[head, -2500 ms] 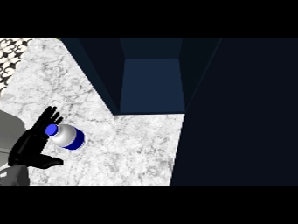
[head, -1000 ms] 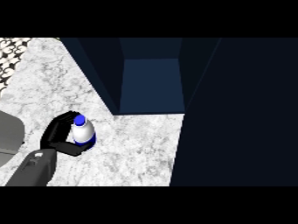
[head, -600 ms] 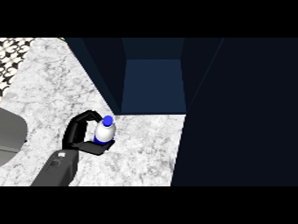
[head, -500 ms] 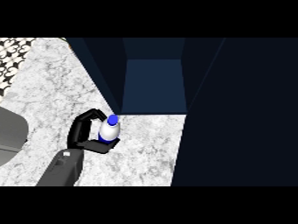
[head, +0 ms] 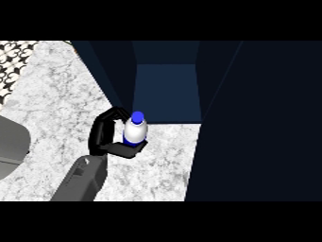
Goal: Pick up the bottled water, place it into the cabinet and close the cabinet
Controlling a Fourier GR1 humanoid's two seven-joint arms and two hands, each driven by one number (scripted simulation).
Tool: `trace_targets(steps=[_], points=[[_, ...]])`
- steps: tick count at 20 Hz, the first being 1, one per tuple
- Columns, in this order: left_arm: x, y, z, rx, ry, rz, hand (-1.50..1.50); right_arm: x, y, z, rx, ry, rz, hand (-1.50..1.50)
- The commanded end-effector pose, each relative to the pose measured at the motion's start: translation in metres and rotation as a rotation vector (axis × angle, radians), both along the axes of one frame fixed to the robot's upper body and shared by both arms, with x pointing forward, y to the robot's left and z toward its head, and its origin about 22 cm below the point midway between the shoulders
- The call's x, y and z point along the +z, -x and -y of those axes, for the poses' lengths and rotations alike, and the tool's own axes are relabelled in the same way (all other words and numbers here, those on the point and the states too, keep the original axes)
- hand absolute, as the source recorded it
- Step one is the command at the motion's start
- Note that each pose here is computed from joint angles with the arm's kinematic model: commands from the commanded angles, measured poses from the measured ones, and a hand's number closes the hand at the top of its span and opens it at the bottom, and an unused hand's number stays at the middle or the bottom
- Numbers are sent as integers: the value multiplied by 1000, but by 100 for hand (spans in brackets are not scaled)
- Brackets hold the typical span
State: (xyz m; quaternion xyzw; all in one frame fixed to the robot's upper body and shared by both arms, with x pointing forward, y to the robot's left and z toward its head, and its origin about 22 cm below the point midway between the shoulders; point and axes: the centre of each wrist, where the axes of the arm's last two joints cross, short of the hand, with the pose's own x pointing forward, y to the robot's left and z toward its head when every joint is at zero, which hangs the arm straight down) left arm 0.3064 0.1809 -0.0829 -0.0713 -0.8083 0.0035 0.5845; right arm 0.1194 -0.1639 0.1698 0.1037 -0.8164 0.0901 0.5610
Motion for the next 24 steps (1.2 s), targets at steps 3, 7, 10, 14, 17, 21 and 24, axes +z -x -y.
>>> trace_targets(steps=[3,7,10,14,17,21,24], points=[[49,-4,45,-32,65,4,150,2,10,-1,-25,0,42,-150],[78,-14,66,-35,79,-21,150,15,23,4,-34,-15,52,-150],[87,-20,80,-19,45,-20,150,14,18,7,-21,0,54,-150],[121,-41,83,18,-2,-22,150,15,21,14,-35,0,49,-150],[121,-52,99,34,-39,-29,150,19,16,20,-28,-9,60,-150],[116,-61,102,52,-37,-84,150,10,23,18,-21,-7,33,-150],[110,-70,98,92,-19,-112,150,14,22,13,-11,-1,49,-150]])
